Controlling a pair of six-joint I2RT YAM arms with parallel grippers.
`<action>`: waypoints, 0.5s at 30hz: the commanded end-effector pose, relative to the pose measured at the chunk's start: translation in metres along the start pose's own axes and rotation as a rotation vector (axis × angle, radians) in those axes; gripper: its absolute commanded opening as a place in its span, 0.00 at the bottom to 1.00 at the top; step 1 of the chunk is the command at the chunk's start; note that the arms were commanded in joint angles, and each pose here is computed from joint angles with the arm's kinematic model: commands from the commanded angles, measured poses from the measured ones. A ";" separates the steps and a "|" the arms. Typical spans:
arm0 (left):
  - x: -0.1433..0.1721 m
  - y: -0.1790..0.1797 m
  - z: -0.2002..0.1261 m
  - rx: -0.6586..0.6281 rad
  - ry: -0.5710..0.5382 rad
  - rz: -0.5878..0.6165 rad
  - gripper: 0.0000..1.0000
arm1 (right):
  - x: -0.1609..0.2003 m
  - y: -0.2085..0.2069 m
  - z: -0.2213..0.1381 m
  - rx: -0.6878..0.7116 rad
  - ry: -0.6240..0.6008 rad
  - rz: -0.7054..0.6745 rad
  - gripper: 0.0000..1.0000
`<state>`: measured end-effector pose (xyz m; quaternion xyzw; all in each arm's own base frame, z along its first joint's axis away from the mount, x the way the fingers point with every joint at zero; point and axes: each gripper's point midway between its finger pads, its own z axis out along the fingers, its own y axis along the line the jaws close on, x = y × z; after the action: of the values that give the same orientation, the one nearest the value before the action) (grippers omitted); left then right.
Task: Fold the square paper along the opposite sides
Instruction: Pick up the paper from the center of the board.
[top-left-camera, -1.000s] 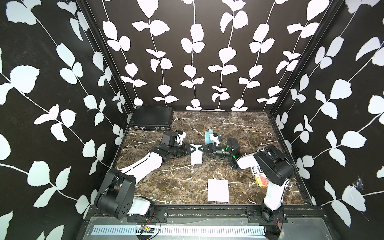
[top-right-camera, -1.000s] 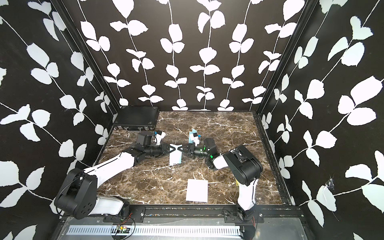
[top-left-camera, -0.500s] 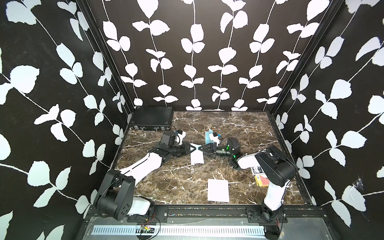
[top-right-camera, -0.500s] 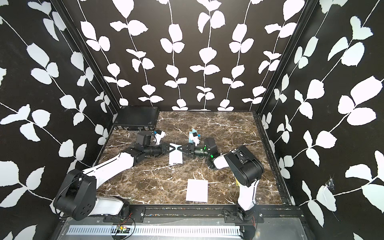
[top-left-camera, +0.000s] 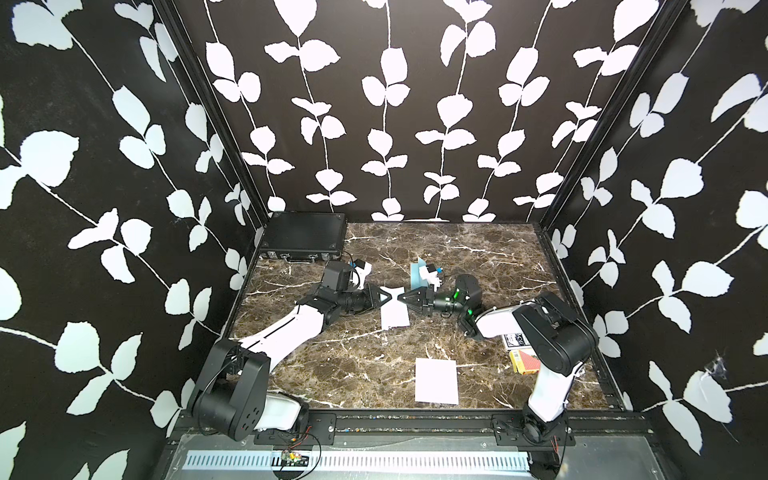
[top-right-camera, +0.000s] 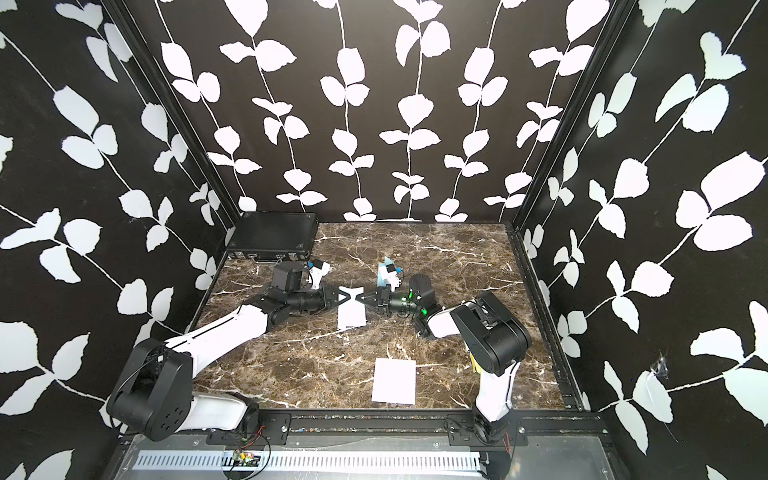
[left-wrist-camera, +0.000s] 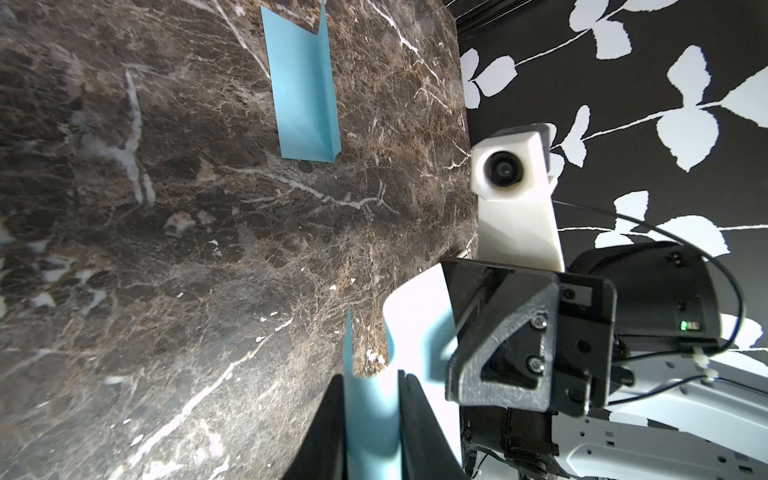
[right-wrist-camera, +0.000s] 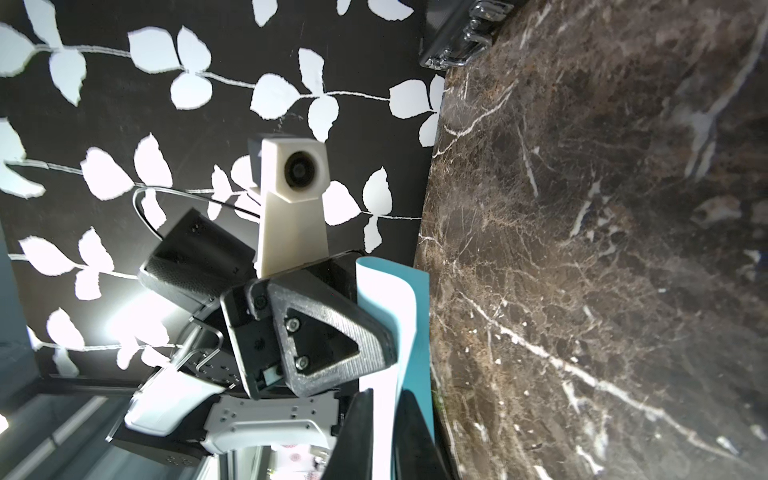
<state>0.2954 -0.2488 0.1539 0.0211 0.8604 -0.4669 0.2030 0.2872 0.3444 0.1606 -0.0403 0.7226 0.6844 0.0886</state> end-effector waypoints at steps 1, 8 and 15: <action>-0.003 -0.006 -0.009 -0.001 -0.024 0.035 0.22 | -0.001 0.017 -0.003 -0.024 0.001 -0.050 0.01; -0.016 -0.006 -0.022 -0.031 -0.062 0.063 0.60 | -0.005 0.031 -0.006 -0.003 0.003 -0.127 0.00; -0.028 -0.021 -0.042 0.042 -0.110 0.075 0.98 | -0.014 0.064 -0.009 -0.013 0.005 -0.220 0.00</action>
<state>0.3039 -0.2199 0.1768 0.0115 0.8551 -0.4555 0.2474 0.2867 0.3371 0.1953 -0.0804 0.7286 0.6682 0.1274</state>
